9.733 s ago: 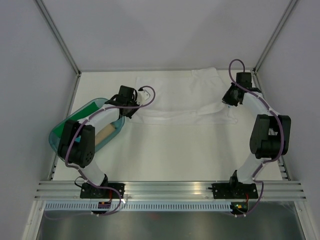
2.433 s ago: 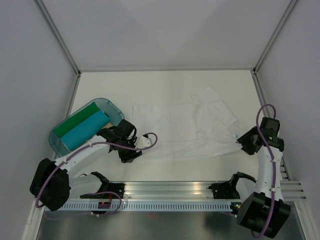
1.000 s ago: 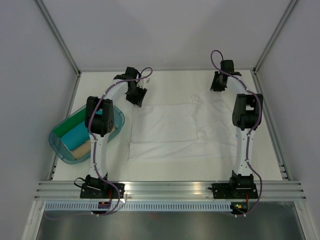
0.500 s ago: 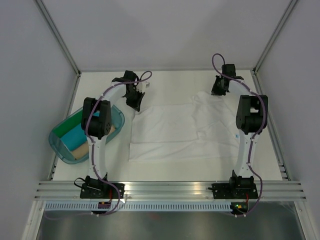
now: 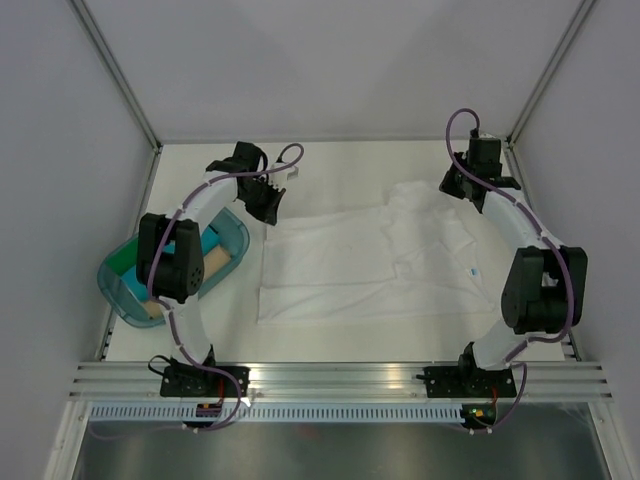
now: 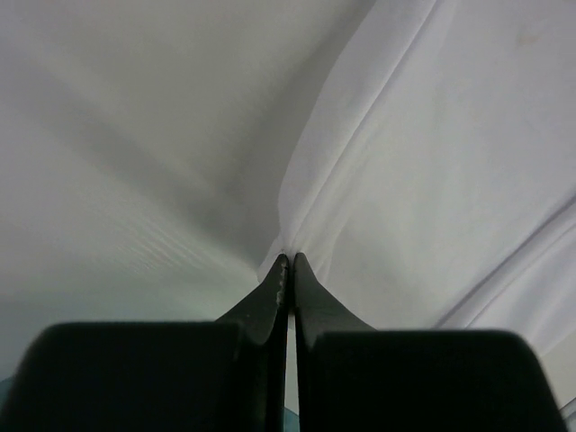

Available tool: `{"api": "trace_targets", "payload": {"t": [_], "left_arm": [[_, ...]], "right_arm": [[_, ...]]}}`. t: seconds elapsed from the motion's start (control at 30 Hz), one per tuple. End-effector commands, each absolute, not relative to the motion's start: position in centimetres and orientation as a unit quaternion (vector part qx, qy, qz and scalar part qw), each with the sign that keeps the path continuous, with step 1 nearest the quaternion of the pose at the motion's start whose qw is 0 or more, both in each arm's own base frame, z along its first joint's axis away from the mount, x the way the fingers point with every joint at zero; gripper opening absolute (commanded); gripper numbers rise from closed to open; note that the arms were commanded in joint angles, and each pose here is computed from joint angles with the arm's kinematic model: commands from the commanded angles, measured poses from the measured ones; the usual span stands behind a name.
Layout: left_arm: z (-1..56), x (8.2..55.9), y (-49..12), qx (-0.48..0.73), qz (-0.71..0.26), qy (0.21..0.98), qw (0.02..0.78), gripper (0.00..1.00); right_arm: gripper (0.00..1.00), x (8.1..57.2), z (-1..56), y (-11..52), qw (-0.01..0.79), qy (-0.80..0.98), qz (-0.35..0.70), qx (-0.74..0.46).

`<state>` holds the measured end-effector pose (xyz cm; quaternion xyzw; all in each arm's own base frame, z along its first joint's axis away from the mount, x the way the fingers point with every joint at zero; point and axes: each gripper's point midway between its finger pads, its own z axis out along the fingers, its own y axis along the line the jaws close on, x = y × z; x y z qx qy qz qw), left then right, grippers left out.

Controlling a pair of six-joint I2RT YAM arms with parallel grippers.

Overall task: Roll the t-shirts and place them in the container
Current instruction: Fold the tshirt

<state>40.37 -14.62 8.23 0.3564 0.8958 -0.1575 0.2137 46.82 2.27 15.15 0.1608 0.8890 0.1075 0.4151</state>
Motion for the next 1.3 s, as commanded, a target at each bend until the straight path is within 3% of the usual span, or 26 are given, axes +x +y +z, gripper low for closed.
{"api": "trace_targets", "payload": {"t": [0.0, 0.47, 0.83, 1.13, 1.17, 1.27], "left_arm": [[10.8, 39.8, -15.2, 0.419, -0.163, 0.855, 0.259, 0.02], [10.2, 34.5, -14.2, 0.462, -0.16, 0.831, 0.265, 0.02], [10.2, 33.4, -13.8, 0.469, -0.155, 0.827, 0.268, 0.02], [7.9, 32.2, -13.4, 0.474, -0.161, 0.832, 0.239, 0.02], [7.9, 32.3, -13.5, 0.474, -0.161, 0.832, 0.238, 0.02], [7.4, 32.1, -13.5, 0.481, -0.156, 0.831, 0.231, 0.02]], "right_arm": [[0.0, 44.2, 17.0, 1.3, 0.442, 0.874, 0.091, 0.183], [0.0, 32.9, 12.7, -0.8, 0.404, 0.882, 0.035, 0.24], [0.0, 30.3, 12.2, -1.8, 0.393, 0.883, 0.013, 0.257], [0.0, 28.2, 7.1, -2.1, 0.325, 0.9, 0.011, 0.291], [0.01, 27.9, 6.6, -2.2, 0.318, 0.9, 0.009, 0.299], [0.16, 27.2, 5.8, -3.0, 0.301, 0.899, 0.001, 0.317]]}}
